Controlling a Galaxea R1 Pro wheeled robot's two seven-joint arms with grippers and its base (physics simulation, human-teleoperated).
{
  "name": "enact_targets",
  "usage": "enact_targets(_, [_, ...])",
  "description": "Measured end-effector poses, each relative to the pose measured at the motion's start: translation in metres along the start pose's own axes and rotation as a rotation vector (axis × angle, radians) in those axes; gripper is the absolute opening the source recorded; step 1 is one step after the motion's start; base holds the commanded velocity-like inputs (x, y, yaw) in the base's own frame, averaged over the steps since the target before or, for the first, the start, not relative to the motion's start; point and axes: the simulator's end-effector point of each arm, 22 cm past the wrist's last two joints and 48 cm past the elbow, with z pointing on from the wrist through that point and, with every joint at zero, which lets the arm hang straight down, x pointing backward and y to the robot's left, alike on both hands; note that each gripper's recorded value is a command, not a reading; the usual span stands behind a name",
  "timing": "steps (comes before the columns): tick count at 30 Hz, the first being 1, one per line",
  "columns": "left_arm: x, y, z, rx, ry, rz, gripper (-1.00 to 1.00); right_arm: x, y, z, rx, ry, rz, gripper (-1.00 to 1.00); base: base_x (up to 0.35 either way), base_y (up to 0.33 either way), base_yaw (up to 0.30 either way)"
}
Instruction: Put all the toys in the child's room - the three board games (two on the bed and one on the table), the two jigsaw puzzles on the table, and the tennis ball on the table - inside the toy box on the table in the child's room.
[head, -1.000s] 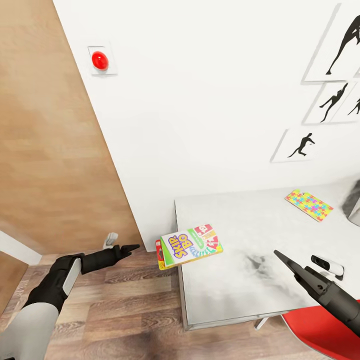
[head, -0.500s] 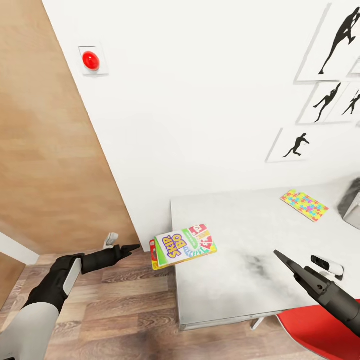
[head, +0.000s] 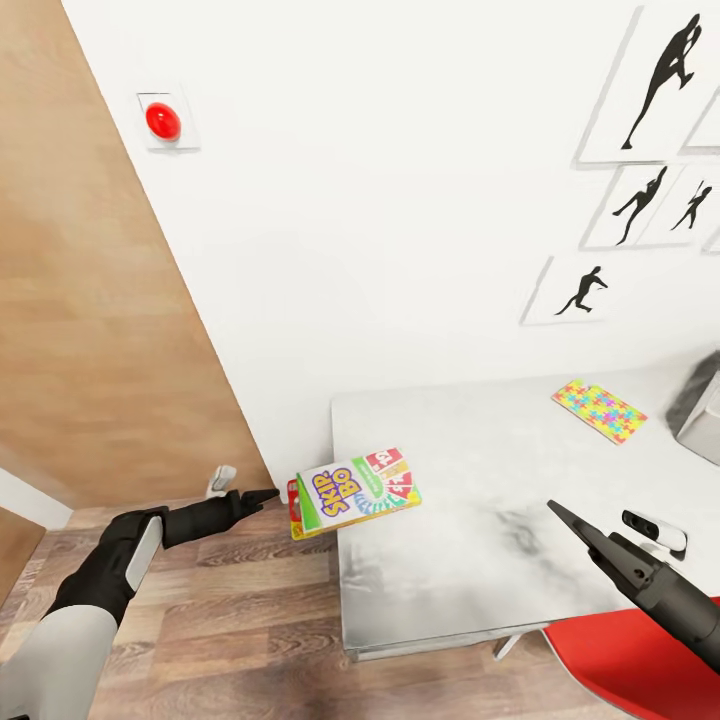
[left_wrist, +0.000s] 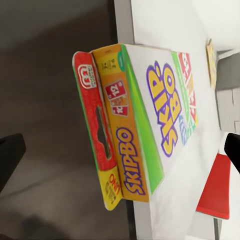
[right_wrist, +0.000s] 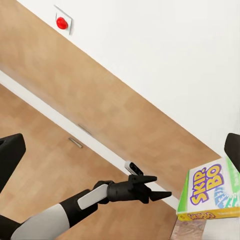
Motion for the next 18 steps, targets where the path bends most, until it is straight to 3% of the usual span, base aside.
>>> enact_targets(9, [-0.0006, 0.0002, -0.0006, 0.000, -0.002, 0.000, 1.00, 0.0005, 0.0003, 0.0004, -0.002, -0.002, 0.002, 1.00, -0.001, -0.007, 0.000])
enact_targets(18, [-0.0012, 0.0001, -0.0009, 0.000, -0.002, 0.000, 1.00, 0.0005, 0.0004, 0.0005, -0.003, -0.002, 0.002, 1.00, -0.033, -0.127, 0.000])
